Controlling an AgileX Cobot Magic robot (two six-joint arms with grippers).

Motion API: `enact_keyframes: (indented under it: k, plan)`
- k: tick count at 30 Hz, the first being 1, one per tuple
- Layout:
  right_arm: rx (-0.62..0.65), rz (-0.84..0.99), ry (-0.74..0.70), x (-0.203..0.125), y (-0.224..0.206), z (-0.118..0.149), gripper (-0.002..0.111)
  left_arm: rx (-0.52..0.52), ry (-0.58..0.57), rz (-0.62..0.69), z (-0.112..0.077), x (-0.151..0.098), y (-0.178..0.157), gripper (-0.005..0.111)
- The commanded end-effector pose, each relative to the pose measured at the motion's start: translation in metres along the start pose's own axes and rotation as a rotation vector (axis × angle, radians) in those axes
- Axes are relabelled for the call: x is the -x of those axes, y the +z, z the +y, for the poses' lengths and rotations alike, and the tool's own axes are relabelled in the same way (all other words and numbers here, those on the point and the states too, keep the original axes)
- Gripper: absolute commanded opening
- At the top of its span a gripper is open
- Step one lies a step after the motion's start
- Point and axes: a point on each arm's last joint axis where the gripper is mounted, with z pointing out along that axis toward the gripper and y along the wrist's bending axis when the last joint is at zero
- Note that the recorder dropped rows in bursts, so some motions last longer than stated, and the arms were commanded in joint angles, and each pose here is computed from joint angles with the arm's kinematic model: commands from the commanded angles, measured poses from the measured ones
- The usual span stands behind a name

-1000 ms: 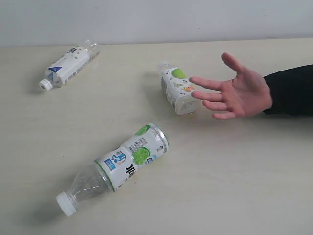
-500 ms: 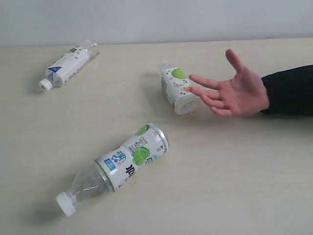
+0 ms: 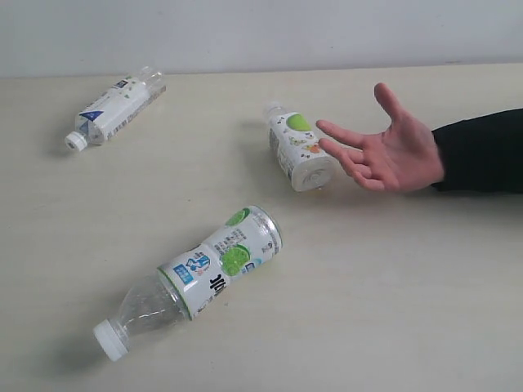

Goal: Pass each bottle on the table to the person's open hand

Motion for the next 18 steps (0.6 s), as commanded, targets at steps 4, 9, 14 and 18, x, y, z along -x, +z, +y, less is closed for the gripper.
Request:
enact_keyframes:
  k: [4, 9, 14, 18]
  plan:
    - [0.008, -0.01, 0.021, -0.0002, -0.0002, 0.0007, 0.0, -0.009, 0.005, -0.005, -0.0005, 0.0003, -0.0006, 0.0]
    - [0.007, -0.01, 0.018, -0.0002, -0.0002, 0.0006, 0.0, -0.009, 0.005, -0.005, -0.0005, 0.0003, -0.0006, 0.0]
    - [0.008, -0.01, 0.022, -0.0002, -0.0002, 0.0007, 0.0, -0.009, 0.005, -0.005, -0.0005, 0.0003, -0.0006, 0.0]
    - [0.007, -0.01, 0.019, -0.0002, -0.0002, 0.0006, 0.0, -0.004, 0.013, -0.089, -0.0001, 0.0079, -0.0009, 0.0]
